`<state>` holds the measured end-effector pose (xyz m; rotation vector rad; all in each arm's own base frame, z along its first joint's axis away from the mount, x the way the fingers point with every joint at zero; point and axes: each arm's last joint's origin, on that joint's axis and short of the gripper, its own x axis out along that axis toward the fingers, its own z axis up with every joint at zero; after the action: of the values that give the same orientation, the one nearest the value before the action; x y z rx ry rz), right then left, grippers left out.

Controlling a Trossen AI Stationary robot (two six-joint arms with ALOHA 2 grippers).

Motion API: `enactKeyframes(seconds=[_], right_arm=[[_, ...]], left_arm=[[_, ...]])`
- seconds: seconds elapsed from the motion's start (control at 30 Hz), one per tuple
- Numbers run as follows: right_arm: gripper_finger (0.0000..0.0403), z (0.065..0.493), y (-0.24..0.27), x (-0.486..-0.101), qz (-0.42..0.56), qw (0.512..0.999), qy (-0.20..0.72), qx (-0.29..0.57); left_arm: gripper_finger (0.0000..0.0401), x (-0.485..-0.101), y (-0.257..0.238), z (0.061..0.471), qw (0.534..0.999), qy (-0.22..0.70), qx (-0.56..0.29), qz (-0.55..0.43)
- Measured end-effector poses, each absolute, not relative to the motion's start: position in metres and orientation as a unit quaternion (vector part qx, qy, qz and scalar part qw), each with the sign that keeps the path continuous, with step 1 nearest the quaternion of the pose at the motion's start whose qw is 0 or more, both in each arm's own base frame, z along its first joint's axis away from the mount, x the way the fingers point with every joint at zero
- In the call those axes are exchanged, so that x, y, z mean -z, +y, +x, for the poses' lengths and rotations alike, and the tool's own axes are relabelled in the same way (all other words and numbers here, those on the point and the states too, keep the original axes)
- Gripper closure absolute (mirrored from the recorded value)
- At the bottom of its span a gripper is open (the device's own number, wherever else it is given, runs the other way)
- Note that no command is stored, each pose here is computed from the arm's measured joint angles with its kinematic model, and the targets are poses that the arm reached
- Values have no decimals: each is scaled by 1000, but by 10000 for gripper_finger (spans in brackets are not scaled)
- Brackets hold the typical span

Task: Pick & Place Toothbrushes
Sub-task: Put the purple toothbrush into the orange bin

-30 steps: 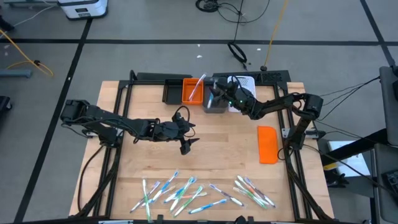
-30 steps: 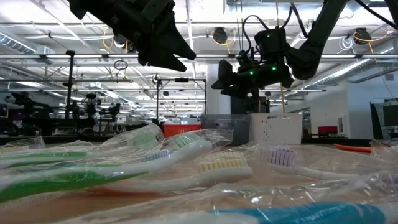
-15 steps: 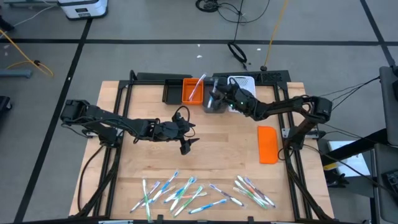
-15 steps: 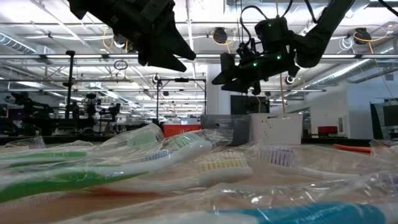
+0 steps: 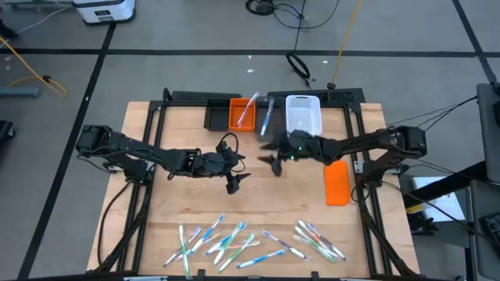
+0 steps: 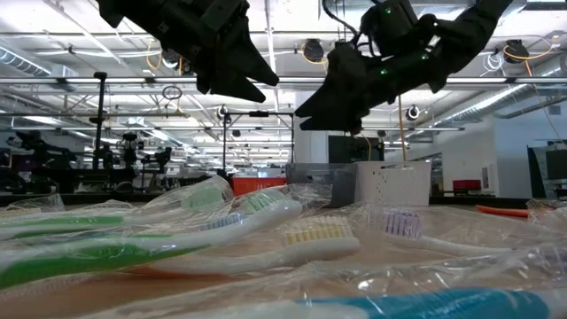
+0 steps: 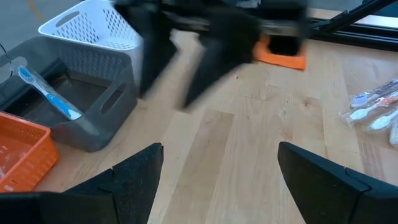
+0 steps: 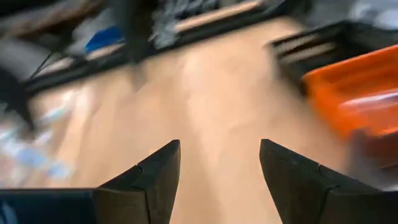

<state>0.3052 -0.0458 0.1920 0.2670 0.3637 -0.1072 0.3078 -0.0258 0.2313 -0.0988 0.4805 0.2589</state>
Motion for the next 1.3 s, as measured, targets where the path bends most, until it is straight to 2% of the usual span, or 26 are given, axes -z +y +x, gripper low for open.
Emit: enactKeyframes(seconds=[0.27, 0.67, 0.9, 1.3], right_arm=[[193, 297, 5, -172, 168, 934, 313, -43], [193, 269, 67, -152, 247, 843, 475, -48], [198, 249, 95, -155, 287, 800, 526, -35], [223, 215, 134, -166, 333, 757, 563, 0]], left_arm=[[80, -231, -26, 308, 962, 237, -128, -49], [80, -231, -26, 308, 962, 237, -128, -50], [80, -231, -26, 308, 962, 236, -128, -52], [80, -231, -26, 308, 962, 236, -126, -53]])
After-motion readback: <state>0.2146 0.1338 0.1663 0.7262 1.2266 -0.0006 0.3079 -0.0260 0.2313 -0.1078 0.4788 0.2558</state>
